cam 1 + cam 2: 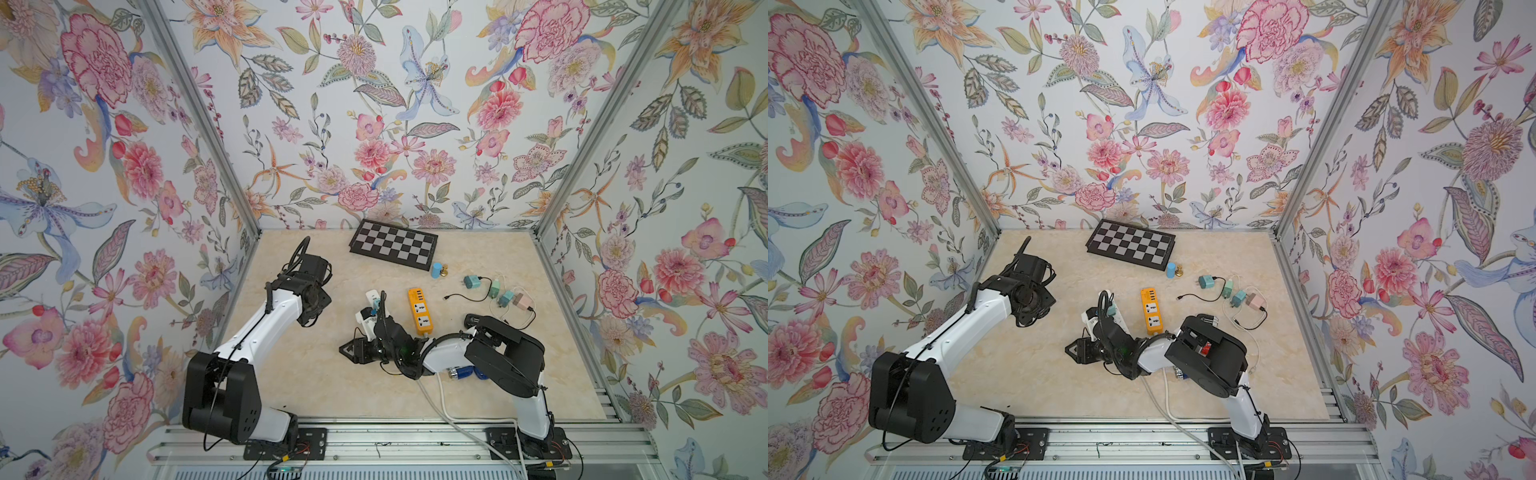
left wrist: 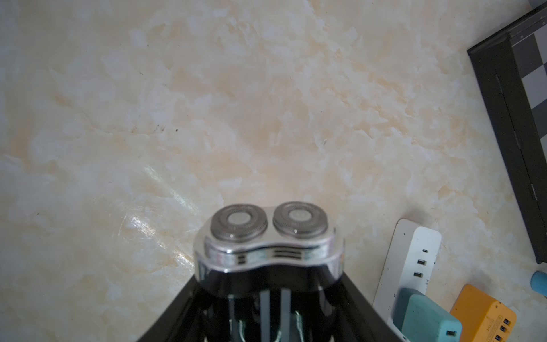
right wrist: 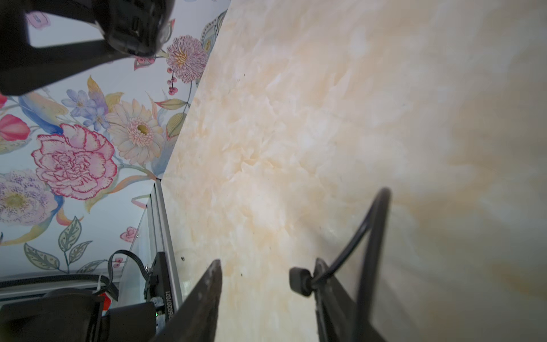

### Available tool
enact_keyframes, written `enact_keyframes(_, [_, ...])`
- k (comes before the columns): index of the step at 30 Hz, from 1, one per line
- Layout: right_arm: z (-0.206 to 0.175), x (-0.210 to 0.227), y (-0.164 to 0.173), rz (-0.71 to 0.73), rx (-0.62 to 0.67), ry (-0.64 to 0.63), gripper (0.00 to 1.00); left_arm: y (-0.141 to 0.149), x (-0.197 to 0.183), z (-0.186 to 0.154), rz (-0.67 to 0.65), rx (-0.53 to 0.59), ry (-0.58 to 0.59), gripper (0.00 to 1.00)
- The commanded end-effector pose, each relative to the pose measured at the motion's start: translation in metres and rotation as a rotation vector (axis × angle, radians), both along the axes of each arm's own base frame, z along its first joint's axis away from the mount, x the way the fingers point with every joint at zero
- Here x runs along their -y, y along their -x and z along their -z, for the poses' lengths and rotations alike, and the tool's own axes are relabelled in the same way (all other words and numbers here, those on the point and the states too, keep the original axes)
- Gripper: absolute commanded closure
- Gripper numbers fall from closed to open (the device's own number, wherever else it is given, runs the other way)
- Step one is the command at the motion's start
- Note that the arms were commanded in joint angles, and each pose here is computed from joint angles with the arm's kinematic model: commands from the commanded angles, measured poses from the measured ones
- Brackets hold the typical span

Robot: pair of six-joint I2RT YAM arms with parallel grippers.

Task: Unplug the electric shaver
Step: Place the charging cable at the center of the board.

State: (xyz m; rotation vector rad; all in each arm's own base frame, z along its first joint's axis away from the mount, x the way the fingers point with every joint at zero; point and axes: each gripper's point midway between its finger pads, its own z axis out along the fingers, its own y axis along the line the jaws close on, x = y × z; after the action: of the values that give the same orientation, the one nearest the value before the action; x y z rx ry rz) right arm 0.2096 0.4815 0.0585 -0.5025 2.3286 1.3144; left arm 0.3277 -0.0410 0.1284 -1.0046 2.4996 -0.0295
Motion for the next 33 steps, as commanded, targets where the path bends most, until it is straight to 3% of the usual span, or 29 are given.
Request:
enact_keyframes(1, [-0.018,0.008,0.017,-0.130,0.043,0.072,0.44,0.001,-0.008,-0.018,0.054,0.014,-0.079,0.62])
enact_keyframes(7, [-0.027,0.024,0.034,-0.219,0.054,0.133,0.36,-0.001,-0.010,-0.024,0.102,0.021,-0.117,0.62])
enact_keyframes(13, [-0.024,0.013,0.048,-0.294,0.025,0.149,0.31,-0.008,-0.007,-0.025,0.136,0.014,-0.130,0.62])
enact_keyframes(20, [-0.033,0.018,0.029,-0.222,0.083,0.166,0.31,-0.020,0.004,-0.038,0.208,0.034,-0.156,0.62])
enact_keyframes(25, [-0.059,0.060,0.003,-0.116,0.132,0.166,0.31,-0.026,0.031,-0.040,0.344,0.010,-0.194,0.62])
enact_keyframes(33, [-0.100,0.178,-0.039,0.112,0.171,0.217,0.31,-0.037,0.105,-0.063,0.644,0.021,-0.300,0.62])
